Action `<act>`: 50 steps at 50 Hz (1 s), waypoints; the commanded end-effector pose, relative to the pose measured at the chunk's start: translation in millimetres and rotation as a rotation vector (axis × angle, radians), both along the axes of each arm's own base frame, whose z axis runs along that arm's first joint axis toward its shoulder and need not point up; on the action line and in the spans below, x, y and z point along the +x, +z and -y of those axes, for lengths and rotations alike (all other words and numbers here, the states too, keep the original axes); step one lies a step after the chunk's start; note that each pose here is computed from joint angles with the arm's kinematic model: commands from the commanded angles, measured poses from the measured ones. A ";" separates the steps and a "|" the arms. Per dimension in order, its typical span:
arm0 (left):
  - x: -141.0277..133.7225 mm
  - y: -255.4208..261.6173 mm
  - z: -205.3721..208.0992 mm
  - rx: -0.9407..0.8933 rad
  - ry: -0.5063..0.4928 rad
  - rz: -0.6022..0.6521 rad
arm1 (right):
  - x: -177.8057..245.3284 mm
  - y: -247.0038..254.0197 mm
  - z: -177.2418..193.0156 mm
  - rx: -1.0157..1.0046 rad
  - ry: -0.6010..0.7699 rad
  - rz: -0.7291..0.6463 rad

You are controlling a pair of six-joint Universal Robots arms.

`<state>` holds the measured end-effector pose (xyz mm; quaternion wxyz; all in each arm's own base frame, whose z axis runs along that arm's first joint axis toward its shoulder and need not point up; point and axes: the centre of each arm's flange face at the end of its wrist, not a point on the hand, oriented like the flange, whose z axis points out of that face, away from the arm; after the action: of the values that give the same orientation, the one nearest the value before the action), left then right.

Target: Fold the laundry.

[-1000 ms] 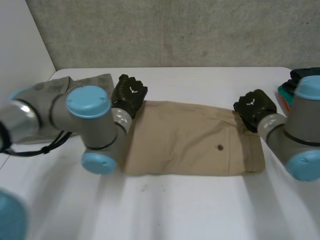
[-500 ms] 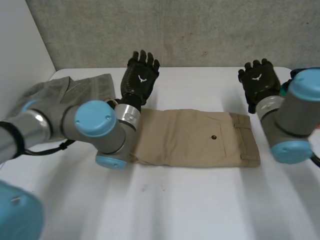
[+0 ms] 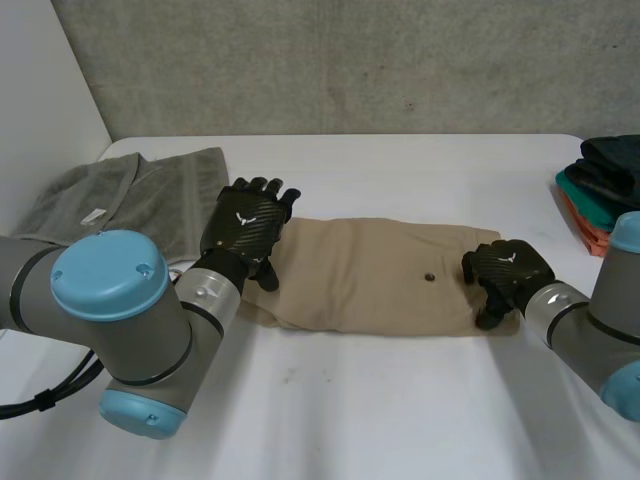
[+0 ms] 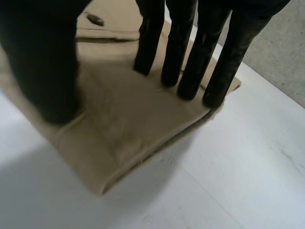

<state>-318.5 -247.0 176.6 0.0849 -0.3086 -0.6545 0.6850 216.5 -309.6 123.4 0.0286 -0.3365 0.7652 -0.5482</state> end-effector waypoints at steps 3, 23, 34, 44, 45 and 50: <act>-0.9 10.5 -2.4 -0.027 -0.005 -0.008 | -17.7 1.1 13.4 -0.013 -0.061 -0.027; 10.0 33.5 -13.1 -0.061 0.006 -0.041 | -36.0 72.8 10.8 -0.280 0.073 -0.415; 20.4 47.5 -11.2 -0.086 0.039 -0.058 | 120.5 60.5 -94.3 -0.566 0.728 -0.293; 36.0 60.9 6.3 -0.118 0.105 -0.074 | 151.1 35.4 -119.0 -0.532 0.854 -0.255; 36.9 62.3 8.2 -0.122 0.110 -0.076 | 150.5 39.0 -116.8 -0.484 0.825 -0.197; 27.8 80.1 15.5 -0.175 0.097 -0.111 | 134.3 93.4 -96.1 -0.306 0.613 0.151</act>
<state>-283.6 -252.8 239.3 0.0559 -0.2533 -0.6222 0.7386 368.2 -189.1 162.1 0.0903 -0.6653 0.4066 -0.6195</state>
